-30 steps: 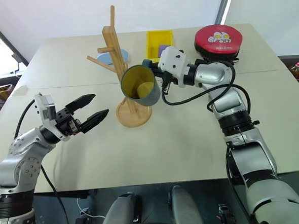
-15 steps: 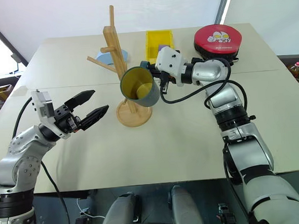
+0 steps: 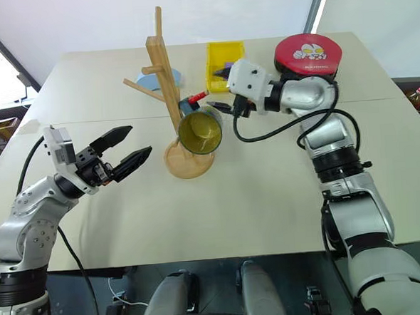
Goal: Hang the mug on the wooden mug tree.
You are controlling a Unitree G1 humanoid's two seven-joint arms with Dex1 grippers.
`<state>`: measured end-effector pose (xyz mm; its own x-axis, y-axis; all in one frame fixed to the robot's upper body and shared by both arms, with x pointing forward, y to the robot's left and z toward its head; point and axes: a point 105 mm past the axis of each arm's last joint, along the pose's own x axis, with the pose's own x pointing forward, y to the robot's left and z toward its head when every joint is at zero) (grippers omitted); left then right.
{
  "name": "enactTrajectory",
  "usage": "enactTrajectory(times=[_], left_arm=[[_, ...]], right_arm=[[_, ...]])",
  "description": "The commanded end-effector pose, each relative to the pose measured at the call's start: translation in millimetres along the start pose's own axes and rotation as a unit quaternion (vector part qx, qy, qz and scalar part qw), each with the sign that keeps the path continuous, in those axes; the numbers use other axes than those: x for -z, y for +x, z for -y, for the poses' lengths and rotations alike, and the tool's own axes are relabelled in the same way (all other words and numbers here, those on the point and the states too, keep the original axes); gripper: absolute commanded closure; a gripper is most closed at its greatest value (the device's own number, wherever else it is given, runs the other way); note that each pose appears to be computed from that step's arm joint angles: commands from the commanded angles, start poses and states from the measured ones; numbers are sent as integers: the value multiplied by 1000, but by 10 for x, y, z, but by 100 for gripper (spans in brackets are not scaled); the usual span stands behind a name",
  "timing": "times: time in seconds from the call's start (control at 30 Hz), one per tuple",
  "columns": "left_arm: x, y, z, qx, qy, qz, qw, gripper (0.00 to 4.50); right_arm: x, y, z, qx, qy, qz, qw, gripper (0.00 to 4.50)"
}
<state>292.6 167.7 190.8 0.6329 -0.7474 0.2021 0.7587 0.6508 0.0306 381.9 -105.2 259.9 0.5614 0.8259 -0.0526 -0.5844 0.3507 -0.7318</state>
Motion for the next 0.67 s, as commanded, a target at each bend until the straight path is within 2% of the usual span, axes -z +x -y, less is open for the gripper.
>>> enactTrajectory(times=[0.03,0.17,0.33,0.5,0.67], left_arm=[[-14,-144,-194,-64,14,1,998,0],[186,-390,-544,-192,19,-17,981,0],[532,-691,-803,-312,37,-64,947,0],[703,-824,-872,-356,39,-90,929,0],[710,-843,-827,-344,34,-84,935,0]], right_arm=[[82,-359,145,75,40,0,996,140],[476,-760,49,171,152,-13,973,140],[1060,-1088,-352,262,253,-59,929,140],[1208,-1152,-506,296,277,-71,911,140],[1215,-1110,-589,288,282,-69,913,140]])
